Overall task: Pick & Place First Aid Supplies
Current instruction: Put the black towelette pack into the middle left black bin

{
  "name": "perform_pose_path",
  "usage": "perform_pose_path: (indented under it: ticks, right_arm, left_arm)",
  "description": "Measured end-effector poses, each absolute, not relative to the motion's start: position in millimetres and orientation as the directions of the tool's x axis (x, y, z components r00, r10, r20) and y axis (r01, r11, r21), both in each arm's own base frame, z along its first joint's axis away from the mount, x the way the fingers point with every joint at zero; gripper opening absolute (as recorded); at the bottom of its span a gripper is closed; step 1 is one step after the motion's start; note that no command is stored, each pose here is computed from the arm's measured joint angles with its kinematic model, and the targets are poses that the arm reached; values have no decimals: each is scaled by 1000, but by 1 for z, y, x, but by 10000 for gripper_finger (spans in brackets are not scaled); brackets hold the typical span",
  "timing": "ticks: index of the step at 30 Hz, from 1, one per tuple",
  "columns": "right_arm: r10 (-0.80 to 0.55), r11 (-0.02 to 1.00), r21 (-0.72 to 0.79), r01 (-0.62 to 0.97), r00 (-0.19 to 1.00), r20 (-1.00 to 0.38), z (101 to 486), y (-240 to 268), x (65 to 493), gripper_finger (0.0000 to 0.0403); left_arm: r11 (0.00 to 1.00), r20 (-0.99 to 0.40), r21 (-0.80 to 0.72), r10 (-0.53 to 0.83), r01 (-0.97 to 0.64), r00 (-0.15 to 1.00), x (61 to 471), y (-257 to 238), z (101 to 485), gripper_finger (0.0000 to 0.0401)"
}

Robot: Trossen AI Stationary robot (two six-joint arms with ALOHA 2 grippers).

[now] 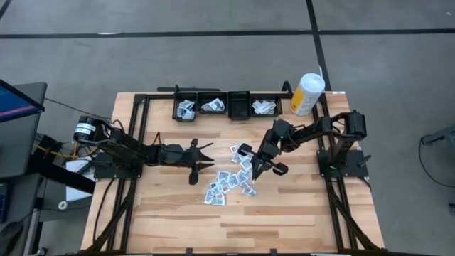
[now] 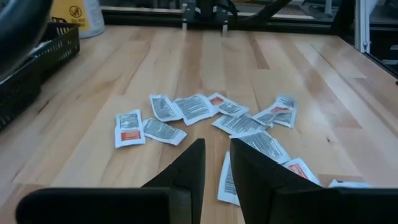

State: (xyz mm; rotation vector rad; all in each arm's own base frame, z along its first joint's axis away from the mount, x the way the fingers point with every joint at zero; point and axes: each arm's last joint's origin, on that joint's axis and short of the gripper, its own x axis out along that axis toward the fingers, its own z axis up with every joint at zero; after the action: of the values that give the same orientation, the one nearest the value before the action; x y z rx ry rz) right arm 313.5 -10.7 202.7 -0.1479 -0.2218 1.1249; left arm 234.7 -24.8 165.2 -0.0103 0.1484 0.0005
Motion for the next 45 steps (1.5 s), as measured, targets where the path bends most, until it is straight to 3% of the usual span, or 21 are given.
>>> perform_pose_path:
  ticks: [4, 8, 12, 15, 25, 38, 45]
  right_arm:
    - [803, 596, -150, -789, 583, 125, 199, -19, 319, 1]
    - [538, 843, -34, -537, 838, 92, 189, -36, 327, 1]
    - [283, 959, -23, -284, 959, -32, 176, -43, 332, 1]
    - [188, 981, -33, -193, 976, -107, 173, -42, 338, 1]
    - [173, 970, -143, -197, 971, -163, 180, -23, 351, 1]
    - [92, 980, -155, -124, 977, -194, 178, -25, 351, 1]
    - [93, 979, -159, -129, 972, -218, 175, -25, 351, 1]
  left_arm:
    - [1000, -144, -11, 0, -2, 990, 235, -25, 166, 76]
    - [997, -89, -79, 4, -11, 996, 235, -25, 171, 76]
    - [980, -38, -190, 46, -52, 998, 236, -23, 176, 76]
    - [976, -37, -210, 50, -57, 998, 236, -23, 176, 76]
    - [974, -86, -197, 92, -108, 992, 239, -22, 165, 79]
    - [974, -88, -196, 93, -109, 992, 273, -26, 156, 144]
    - [974, -79, -198, 93, -107, 993, 291, -28, 153, 152]
